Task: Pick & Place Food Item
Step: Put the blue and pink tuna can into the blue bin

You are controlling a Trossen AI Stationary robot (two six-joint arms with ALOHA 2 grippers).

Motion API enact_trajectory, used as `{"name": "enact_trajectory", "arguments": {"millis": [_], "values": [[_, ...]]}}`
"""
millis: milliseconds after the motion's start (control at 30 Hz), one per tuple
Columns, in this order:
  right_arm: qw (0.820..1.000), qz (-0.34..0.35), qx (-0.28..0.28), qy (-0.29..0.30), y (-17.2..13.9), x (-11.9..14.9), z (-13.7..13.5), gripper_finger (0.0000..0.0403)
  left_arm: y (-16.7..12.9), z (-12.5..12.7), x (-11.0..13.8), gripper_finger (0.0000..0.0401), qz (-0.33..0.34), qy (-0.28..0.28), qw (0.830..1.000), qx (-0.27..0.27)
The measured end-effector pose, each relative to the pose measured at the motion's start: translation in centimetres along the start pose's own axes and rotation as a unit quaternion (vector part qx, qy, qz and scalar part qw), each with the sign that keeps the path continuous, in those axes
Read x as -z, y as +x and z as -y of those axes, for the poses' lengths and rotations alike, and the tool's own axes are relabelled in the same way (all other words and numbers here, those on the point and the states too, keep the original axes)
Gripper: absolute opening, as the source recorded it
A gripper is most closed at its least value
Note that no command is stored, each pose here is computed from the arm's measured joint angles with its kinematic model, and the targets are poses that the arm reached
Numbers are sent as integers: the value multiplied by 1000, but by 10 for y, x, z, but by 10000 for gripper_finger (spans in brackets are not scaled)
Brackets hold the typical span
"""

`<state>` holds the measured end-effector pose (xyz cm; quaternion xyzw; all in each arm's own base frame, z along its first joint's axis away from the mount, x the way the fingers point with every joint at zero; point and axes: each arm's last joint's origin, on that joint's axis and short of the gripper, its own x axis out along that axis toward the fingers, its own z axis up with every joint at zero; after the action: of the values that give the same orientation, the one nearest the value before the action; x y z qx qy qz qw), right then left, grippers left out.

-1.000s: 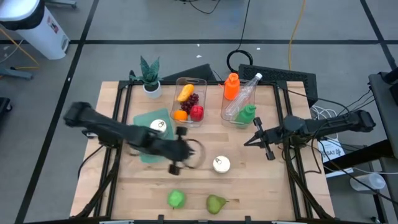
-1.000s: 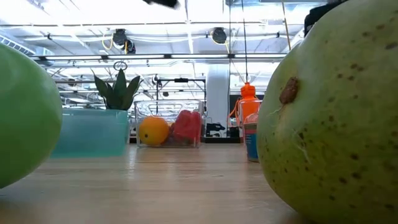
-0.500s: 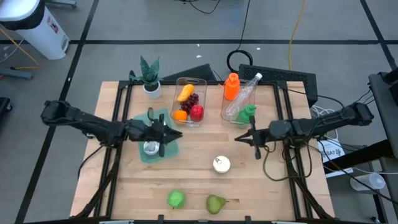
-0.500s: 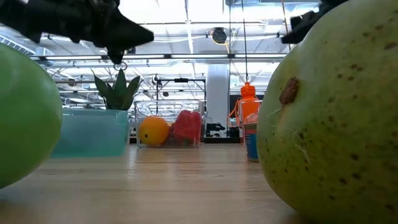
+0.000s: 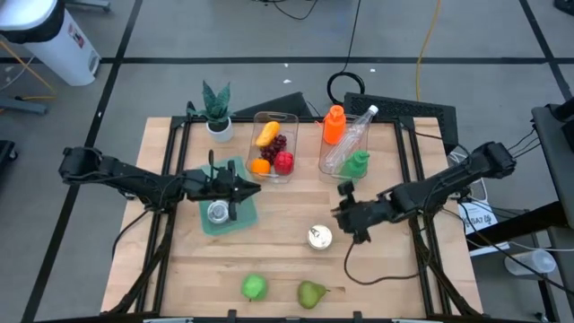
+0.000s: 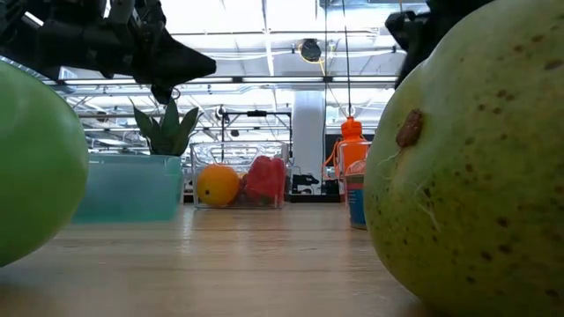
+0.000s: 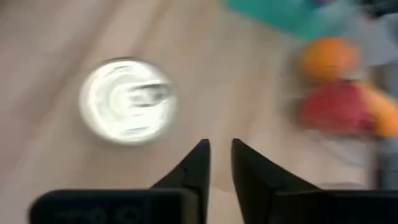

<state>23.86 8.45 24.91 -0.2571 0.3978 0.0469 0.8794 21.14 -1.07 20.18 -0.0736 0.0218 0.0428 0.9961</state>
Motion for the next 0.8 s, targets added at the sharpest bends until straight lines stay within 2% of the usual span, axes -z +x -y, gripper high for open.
{"name": "enact_trajectory", "arguments": {"millis": [167, 267, 500, 600, 800], "values": [[995, -19, -93, -13, 17, -1, -26, 105, 0, 2, -1, 49, 2, -6, 1000, 29], [993, -20, -116, -31, 25, -4, -42, 115, 0, 2, -1, 49, 2, -8, 999, 38], [992, 3, -103, -75, 43, -12, -69, 99, 0, 2, -2, 49, 6, -18, 999, 30], [994, -11, -81, -73, 51, -10, -75, 90, 0, 2, -2, 49, 6, -19, 999, 29], [994, -27, -88, -62, 62, -8, -84, 78, 0, 2, -2, 49, 7, -37, 999, 30]]}}
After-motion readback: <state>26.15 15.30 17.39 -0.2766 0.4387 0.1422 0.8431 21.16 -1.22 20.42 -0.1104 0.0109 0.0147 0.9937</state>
